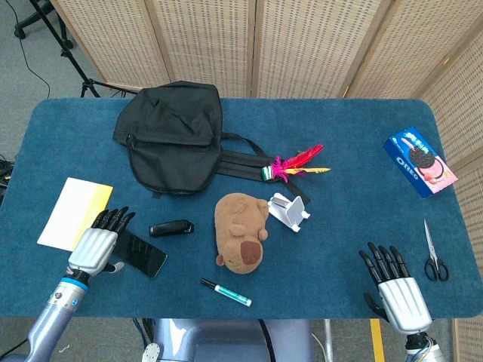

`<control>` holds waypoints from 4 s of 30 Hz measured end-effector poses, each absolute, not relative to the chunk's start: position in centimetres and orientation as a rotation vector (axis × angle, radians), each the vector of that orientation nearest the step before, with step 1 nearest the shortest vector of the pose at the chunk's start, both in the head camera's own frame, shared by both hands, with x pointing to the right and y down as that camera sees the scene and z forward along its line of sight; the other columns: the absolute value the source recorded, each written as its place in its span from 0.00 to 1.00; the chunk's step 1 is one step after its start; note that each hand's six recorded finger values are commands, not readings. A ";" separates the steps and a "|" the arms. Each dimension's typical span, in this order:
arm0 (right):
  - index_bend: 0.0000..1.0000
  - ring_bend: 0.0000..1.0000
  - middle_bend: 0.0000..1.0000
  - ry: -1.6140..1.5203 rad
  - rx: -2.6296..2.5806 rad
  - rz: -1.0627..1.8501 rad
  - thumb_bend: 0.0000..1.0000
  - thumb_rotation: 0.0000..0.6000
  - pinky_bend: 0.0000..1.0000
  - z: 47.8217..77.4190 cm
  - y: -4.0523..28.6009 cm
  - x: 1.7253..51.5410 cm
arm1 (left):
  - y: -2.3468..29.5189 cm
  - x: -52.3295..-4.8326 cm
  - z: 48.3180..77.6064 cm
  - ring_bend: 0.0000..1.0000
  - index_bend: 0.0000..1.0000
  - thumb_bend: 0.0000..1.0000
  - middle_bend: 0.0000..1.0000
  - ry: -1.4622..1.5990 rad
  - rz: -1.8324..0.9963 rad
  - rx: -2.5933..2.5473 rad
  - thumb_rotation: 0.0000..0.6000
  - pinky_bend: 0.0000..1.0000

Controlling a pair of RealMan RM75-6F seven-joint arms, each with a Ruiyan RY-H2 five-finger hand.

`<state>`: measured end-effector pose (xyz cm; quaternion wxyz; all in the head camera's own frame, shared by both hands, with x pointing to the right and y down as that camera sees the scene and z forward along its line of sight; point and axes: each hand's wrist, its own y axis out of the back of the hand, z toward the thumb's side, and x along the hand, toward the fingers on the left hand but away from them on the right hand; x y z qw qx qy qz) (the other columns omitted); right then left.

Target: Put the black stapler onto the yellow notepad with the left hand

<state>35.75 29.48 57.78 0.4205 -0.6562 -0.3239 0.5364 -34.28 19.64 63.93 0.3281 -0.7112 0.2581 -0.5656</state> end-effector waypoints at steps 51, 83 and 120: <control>0.07 0.00 0.00 -0.825 -1.642 1.339 0.34 1.00 0.00 57.5 29.4 35.9 | 17.8 -25.1 68.9 0.00 0.23 0.22 0.00 0.665 -1.458 -1.905 1.00 0.00; 0.07 0.00 0.00 -0.829 -1.637 1.336 0.34 1.00 0.00 57.3 29.4 36.0 | 17.5 -24.0 71.3 0.30 0.70 0.47 0.34 0.792 -1.432 -1.862 1.00 0.37; 0.07 0.00 0.00 -0.808 -1.636 1.343 0.34 1.00 0.00 57.5 29.8 35.7 | 12.6 -33.2 68.7 0.35 0.75 0.49 0.39 0.652 -1.379 -1.611 1.00 0.41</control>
